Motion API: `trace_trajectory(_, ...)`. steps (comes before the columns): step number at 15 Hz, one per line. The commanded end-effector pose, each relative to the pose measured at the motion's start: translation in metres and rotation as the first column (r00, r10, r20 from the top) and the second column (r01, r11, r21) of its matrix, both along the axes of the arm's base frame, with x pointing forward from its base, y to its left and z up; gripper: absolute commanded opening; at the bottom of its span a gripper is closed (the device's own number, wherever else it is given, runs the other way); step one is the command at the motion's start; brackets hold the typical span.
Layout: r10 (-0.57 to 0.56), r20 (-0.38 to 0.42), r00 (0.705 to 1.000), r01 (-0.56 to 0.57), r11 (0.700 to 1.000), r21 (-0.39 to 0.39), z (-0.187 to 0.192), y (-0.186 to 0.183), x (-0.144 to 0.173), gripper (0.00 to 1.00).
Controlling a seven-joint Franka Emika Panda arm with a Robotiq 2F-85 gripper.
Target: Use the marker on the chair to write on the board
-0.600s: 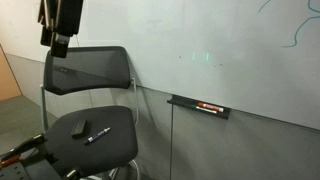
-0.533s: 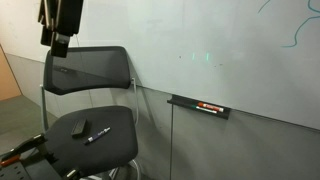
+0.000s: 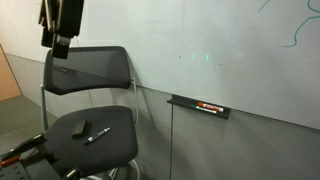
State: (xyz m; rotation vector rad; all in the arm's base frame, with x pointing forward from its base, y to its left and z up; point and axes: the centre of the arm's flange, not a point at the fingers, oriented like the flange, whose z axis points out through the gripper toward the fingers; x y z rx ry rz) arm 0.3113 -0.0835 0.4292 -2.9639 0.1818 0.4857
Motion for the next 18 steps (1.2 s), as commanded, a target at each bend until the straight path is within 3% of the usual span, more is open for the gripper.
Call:
trace_trajectory(1,0.036,0.033,0.999,-0.036,0.999,-0.002,-0.048,0.054,0.028,1.0)
trace_trajectory(4,0.054,0.099,0.994,-0.052,0.998,-0.016,-0.101,0.102,0.051,1.0)
trace_trajectory(8,0.101,0.124,0.987,-0.095,0.994,-0.054,-0.182,0.161,0.07,1.0)
trace_trajectory(12,0.136,0.126,0.983,-0.124,0.987,-0.099,-0.258,0.198,0.086,1.0)
trace_trajectory(18,0.089,0.109,0.99,-0.078,0.992,-0.104,-0.348,0.239,0.108,1.0)
